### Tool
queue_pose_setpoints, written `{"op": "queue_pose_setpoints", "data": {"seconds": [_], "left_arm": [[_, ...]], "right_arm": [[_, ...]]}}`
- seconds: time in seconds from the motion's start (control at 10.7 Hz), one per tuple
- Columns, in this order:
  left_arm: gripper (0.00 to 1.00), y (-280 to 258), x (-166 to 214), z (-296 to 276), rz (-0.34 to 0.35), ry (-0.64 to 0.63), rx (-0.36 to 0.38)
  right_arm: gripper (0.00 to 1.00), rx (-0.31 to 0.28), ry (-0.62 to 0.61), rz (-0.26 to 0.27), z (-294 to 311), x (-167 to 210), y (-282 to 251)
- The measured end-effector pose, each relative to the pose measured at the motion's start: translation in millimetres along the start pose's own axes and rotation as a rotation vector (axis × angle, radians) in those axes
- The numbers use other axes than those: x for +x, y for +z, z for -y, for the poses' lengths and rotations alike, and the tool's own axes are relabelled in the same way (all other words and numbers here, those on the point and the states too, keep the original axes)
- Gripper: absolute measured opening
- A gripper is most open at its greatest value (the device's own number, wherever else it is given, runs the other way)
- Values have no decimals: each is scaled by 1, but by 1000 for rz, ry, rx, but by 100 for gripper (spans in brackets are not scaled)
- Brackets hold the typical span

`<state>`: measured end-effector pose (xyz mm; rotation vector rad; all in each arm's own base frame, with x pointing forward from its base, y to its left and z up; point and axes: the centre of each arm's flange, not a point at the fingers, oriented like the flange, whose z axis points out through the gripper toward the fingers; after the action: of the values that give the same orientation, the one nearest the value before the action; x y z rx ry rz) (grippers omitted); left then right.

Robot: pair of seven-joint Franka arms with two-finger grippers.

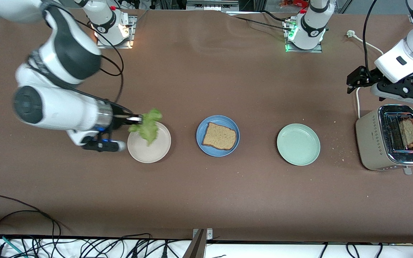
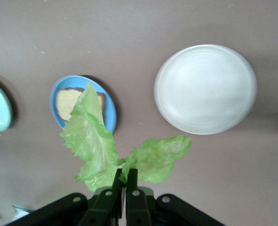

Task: Make sandwich in blue plate with both arms
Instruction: 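Lift the lettuce with the right gripper and lay it on the bread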

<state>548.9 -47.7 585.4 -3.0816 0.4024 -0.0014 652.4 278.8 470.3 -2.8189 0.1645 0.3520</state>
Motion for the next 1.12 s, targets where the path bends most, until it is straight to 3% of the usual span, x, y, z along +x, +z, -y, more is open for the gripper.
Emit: {"op": "queue_pose_setpoints", "data": {"seconds": [0.28, 0.65, 0.84, 1.12], "left_arm": [[100, 0, 0, 0, -1, 1, 0], [100, 0, 0, 0, 0, -1, 0], [100, 1, 0, 1, 0, -1, 0], [100, 0, 1, 0, -4, 0, 1]], "right_arm": [[4, 132, 109, -29, 75, -4, 86], [4, 212, 179, -40, 113, 3, 199], [4, 242, 269, -12, 114, 9, 245], [4, 235, 348, 15, 114, 6, 263]]}}
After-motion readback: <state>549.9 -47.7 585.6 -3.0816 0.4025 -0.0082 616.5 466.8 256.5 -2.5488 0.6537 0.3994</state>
